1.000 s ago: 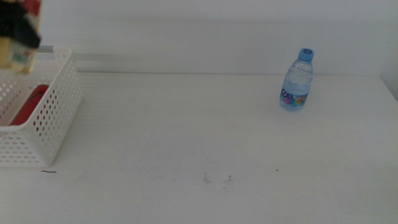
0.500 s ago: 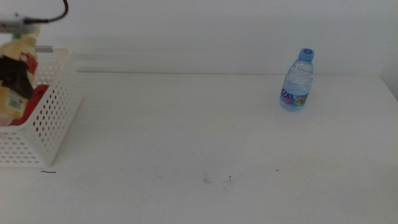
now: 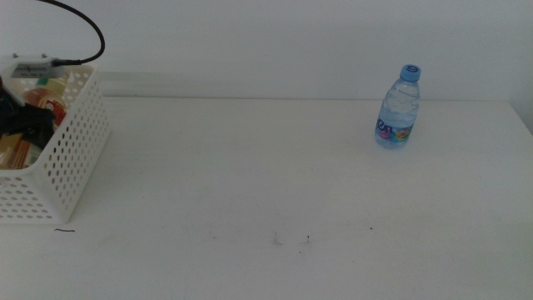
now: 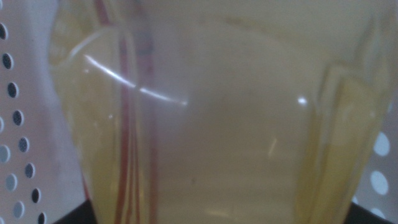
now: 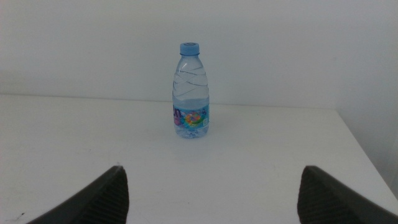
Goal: Use arms to grab the bottles and put them into the dustbin to the left of the table.
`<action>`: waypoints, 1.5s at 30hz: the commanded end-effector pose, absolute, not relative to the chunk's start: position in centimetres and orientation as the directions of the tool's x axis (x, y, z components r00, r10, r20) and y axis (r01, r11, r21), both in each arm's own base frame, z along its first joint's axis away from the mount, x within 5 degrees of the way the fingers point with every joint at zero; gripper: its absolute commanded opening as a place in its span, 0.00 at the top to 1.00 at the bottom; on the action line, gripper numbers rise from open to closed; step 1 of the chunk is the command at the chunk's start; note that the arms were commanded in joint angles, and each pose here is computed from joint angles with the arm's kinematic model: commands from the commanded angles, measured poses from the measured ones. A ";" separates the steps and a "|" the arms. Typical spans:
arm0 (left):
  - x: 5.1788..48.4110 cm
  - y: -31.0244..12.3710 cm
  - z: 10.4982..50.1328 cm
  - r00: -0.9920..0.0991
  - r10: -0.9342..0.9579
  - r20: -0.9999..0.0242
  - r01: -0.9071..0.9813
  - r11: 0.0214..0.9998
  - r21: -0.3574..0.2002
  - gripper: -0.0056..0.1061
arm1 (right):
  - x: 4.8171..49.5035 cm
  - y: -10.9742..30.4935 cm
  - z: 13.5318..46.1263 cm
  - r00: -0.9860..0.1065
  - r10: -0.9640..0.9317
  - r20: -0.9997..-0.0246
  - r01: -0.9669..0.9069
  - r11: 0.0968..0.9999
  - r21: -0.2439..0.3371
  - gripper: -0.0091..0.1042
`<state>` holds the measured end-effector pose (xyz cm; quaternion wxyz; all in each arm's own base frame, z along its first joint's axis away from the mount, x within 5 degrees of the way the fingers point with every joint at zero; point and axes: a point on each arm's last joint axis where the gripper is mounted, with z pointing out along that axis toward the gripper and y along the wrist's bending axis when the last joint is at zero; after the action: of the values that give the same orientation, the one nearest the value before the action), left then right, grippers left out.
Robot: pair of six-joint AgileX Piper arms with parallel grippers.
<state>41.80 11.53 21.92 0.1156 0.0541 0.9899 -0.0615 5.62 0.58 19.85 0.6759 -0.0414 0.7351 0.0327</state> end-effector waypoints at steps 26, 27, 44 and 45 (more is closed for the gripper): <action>24.9 -2.0 42.6 -0.502 0.222 -0.836 0.337 0.940 0.047 0.11 | 5.6 0.5 19.9 -0.072 -0.022 -0.997 -0.097 0.995 -0.015 0.20; 23.2 -2.7 43.6 -0.456 0.239 -0.857 0.365 0.929 0.064 0.11 | 5.6 0.5 19.9 -0.072 -0.022 -0.997 -0.097 0.995 -0.015 0.20; 9.2 -7.2 44.4 -0.292 0.299 -0.909 0.690 0.723 0.016 0.11 | 5.6 0.5 19.9 -0.072 -0.022 -0.997 -0.097 0.995 -0.015 0.20; 9.1 -7.2 44.4 -0.284 0.300 -0.911 0.694 0.719 0.020 0.11 | 5.6 0.5 19.9 -0.072 -0.022 -0.997 -0.097 0.995 -0.015 0.20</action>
<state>9.42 -7.24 44.23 0.4915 0.3260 0.7851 -0.1892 5.62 0.58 19.85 0.6759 -0.0414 0.7351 0.0327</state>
